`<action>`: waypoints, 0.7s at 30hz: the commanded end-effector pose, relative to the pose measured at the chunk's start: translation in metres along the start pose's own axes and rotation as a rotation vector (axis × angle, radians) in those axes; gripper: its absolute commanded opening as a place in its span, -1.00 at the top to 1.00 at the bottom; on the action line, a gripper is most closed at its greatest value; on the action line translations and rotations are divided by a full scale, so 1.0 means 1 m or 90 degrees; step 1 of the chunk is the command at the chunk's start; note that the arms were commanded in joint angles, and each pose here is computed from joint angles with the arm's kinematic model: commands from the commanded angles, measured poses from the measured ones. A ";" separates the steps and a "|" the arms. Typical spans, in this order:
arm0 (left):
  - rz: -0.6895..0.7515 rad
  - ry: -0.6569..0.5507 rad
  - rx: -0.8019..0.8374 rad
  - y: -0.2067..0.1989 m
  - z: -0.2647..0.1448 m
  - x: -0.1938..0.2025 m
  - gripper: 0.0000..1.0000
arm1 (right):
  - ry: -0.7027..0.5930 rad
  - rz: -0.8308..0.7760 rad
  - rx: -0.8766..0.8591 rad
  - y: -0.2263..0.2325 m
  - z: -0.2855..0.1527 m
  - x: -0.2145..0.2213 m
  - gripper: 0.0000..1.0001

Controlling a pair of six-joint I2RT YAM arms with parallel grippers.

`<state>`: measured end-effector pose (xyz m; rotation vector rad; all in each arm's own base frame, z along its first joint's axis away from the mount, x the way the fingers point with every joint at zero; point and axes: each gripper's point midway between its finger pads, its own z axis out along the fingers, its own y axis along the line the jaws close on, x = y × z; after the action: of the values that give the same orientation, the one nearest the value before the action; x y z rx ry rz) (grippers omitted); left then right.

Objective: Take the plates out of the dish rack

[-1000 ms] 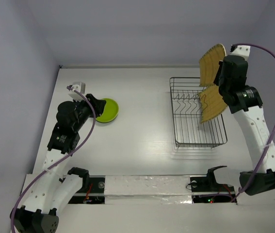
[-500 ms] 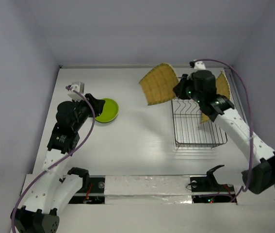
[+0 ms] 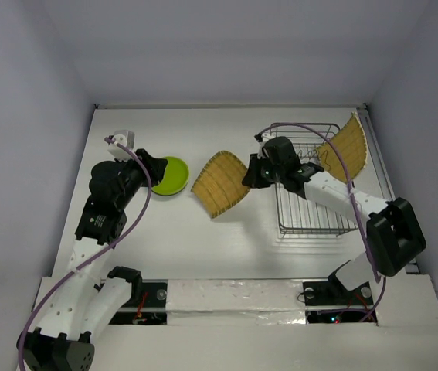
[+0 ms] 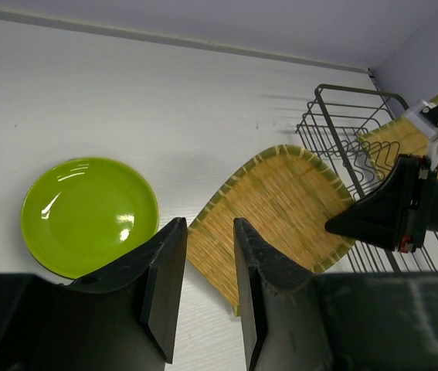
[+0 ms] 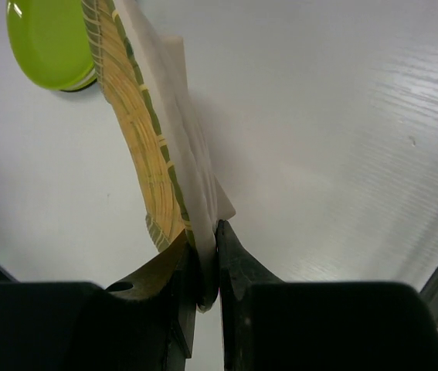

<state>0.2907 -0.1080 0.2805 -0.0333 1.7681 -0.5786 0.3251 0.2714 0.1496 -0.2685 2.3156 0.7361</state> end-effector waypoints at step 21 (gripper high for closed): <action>0.002 -0.016 0.013 -0.003 0.002 -0.005 0.44 | -0.011 0.003 0.132 -0.052 0.049 0.015 0.13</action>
<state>0.2911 -0.1088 0.2793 -0.0310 1.7727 -0.5814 0.3416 0.2571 0.0751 -0.1761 2.4270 0.5479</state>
